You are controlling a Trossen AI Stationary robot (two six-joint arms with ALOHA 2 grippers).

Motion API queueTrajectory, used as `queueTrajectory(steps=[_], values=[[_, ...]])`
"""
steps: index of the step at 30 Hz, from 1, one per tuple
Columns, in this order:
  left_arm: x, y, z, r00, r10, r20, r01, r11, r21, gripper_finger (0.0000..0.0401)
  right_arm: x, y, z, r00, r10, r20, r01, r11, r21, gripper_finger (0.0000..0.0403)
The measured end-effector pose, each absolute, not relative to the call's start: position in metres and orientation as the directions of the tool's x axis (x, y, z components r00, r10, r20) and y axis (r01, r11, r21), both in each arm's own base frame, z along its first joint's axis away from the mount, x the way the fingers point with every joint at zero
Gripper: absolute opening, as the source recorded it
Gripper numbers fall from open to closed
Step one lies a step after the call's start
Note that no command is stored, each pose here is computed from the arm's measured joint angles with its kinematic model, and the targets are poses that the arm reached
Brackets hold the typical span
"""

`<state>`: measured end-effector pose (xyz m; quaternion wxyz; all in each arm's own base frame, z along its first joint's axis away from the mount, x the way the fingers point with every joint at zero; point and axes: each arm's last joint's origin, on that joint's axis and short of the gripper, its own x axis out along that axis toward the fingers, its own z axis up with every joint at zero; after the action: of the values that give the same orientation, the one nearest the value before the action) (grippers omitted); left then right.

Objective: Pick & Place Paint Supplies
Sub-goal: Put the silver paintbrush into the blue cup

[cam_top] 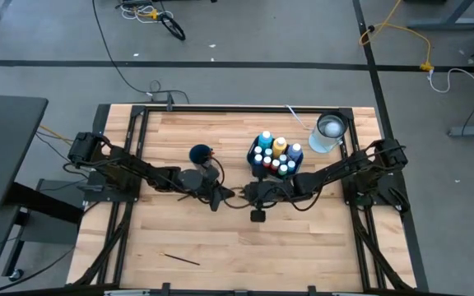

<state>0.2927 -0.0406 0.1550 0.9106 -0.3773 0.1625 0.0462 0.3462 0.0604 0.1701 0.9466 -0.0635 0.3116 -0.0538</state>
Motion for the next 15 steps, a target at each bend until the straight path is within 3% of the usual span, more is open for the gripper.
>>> queueTrajectory(steps=[4,9,15], values=[[0.292,-0.042,0.163,0.955,-0.070,-0.290,-0.135,0.765,-0.629,0.0033,0.348,0.052,0.157,0.760,-0.248,-0.601,0.226,0.968,-0.114,0.0106],[0.286,-0.044,0.186,0.975,-0.084,-0.205,-0.031,0.865,-0.502,0.0027,0.346,0.045,0.141,0.687,-0.217,-0.693,0.289,0.957,-0.013,0.0153],[0.269,-0.045,0.215,0.986,-0.041,-0.160,-0.023,0.926,-0.376,0.0031,0.346,0.033,0.128,0.641,-0.244,-0.728,0.332,0.943,-0.023,0.0158]])
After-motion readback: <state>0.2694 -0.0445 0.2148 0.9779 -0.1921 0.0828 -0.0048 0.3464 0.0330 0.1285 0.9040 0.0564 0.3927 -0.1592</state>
